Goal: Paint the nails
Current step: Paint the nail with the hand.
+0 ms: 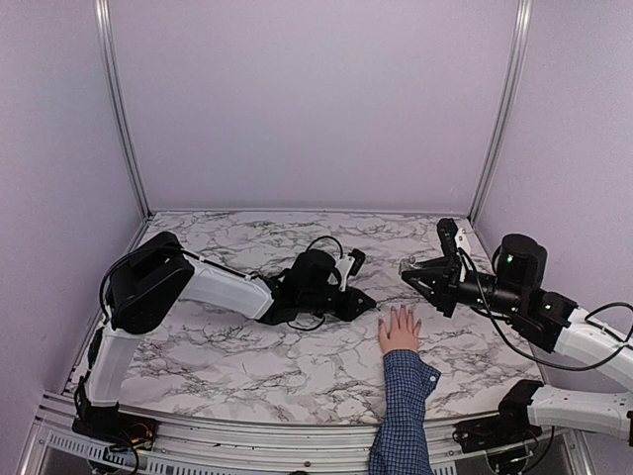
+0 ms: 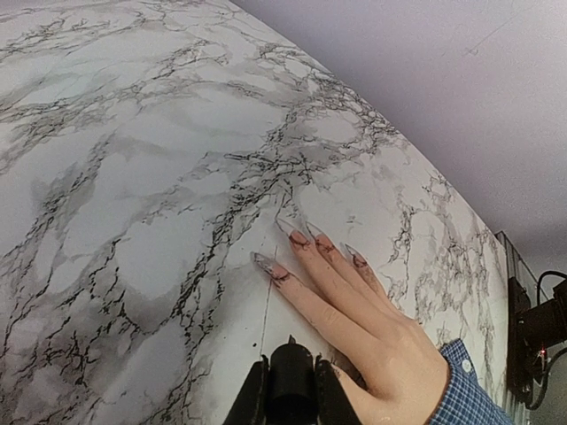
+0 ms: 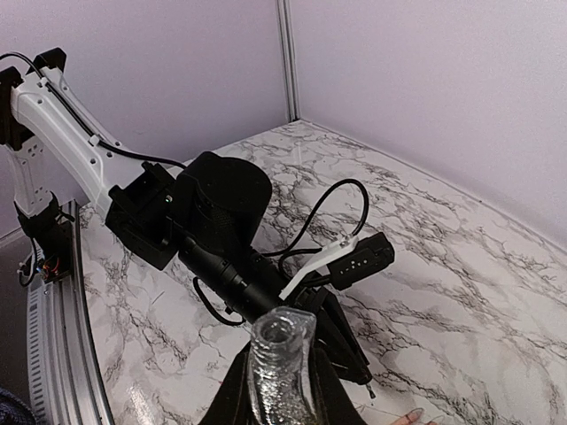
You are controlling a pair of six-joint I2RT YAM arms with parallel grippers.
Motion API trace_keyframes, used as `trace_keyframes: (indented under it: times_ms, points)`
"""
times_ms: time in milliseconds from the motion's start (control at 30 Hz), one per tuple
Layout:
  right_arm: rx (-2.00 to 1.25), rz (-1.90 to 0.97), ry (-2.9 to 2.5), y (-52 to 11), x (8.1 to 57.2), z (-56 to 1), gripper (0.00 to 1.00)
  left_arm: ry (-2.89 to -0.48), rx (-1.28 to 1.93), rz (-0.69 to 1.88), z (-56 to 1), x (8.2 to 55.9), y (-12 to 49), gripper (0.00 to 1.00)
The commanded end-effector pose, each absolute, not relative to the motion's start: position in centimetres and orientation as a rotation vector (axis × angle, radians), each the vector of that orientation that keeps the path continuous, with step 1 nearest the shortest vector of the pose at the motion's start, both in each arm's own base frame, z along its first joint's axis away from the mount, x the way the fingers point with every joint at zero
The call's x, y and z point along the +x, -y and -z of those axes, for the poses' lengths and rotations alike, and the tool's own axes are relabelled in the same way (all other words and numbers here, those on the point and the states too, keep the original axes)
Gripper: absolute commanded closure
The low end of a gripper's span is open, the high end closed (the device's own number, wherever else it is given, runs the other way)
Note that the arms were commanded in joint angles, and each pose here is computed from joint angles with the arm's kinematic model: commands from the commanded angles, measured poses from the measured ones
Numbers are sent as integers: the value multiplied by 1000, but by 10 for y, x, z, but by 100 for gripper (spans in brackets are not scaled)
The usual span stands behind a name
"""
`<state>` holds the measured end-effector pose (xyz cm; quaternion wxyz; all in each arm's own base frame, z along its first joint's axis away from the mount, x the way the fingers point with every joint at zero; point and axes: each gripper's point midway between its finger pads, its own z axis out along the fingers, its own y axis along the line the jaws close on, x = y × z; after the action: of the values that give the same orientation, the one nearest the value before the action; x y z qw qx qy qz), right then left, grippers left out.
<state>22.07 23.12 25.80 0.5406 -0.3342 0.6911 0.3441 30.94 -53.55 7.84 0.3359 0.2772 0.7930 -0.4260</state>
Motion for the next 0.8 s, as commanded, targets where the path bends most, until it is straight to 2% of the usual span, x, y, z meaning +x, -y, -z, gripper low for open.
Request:
trace_keyframes:
  times_ms: [0, 367, 767]
  points:
    - [-768, -815, -1599, -229, 223, -272, 100, -2020, 732, 1096, -106, 308, 527, 100]
    - [-766, -815, -1597, -229, 223, -272, 100, -2021, 802, 1077, -100, 282, 525, 100]
    - [-768, -815, -1596, -229, 223, -273, 100, -2047, 814, 1080, -84, 277, 533, 100]
